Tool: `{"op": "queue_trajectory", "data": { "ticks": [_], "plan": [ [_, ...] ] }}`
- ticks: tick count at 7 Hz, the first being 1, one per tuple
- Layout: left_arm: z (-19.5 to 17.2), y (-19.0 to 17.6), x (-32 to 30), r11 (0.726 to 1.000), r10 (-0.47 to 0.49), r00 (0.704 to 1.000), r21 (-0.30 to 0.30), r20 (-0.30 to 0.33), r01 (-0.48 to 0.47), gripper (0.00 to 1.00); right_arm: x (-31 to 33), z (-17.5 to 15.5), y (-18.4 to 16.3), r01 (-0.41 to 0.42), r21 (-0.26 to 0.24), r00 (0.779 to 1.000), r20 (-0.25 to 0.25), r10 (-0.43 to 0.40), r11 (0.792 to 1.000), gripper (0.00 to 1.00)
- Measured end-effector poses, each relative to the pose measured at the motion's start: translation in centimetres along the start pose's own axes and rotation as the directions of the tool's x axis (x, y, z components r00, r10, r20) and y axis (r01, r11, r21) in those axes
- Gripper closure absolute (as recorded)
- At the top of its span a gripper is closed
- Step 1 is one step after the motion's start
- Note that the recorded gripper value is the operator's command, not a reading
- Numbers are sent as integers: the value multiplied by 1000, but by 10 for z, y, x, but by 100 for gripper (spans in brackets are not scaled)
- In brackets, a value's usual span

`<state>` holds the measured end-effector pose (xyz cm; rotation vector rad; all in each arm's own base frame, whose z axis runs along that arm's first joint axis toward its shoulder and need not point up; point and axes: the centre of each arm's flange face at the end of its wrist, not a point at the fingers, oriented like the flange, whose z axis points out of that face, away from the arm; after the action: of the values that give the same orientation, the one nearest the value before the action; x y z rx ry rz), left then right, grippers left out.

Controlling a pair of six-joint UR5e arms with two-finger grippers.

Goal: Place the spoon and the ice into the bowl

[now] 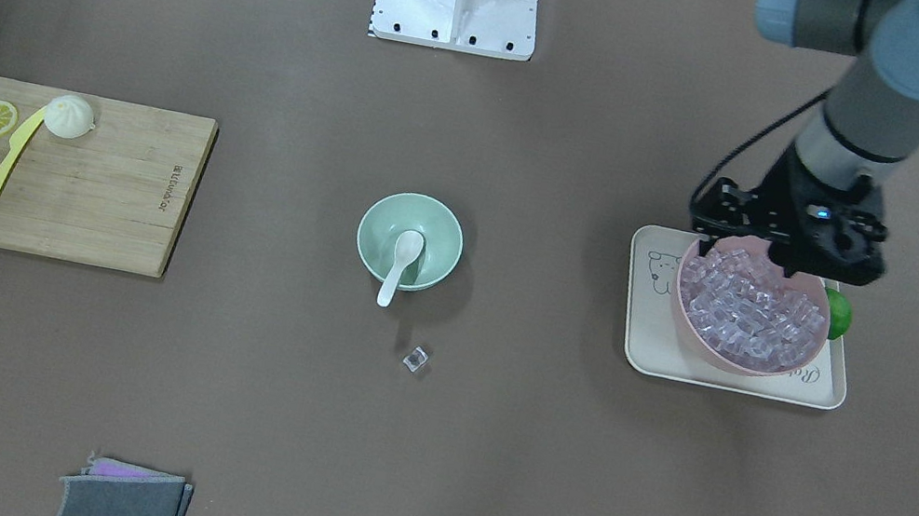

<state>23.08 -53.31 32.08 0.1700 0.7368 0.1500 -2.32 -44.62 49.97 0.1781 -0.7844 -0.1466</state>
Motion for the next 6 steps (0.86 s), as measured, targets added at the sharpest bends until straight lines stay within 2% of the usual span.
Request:
{"op": "queue_trajectory", "data": {
  "ticks": [3,5,6],
  "plan": [
    [-18,50,-229,982,186,981,-54,50,-183,2,27,-12,7,57,-21,998,-18,-57,998,0],
    [-14,113,-341,974,210,977,-99,36,-205,2,37,-14,12,71,-32,997,-22,-71,997,0],
    [-8,141,-367,976,192,981,-116,30,-187,2,40,-14,14,70,-35,997,-23,-71,997,0]
  ]
}}
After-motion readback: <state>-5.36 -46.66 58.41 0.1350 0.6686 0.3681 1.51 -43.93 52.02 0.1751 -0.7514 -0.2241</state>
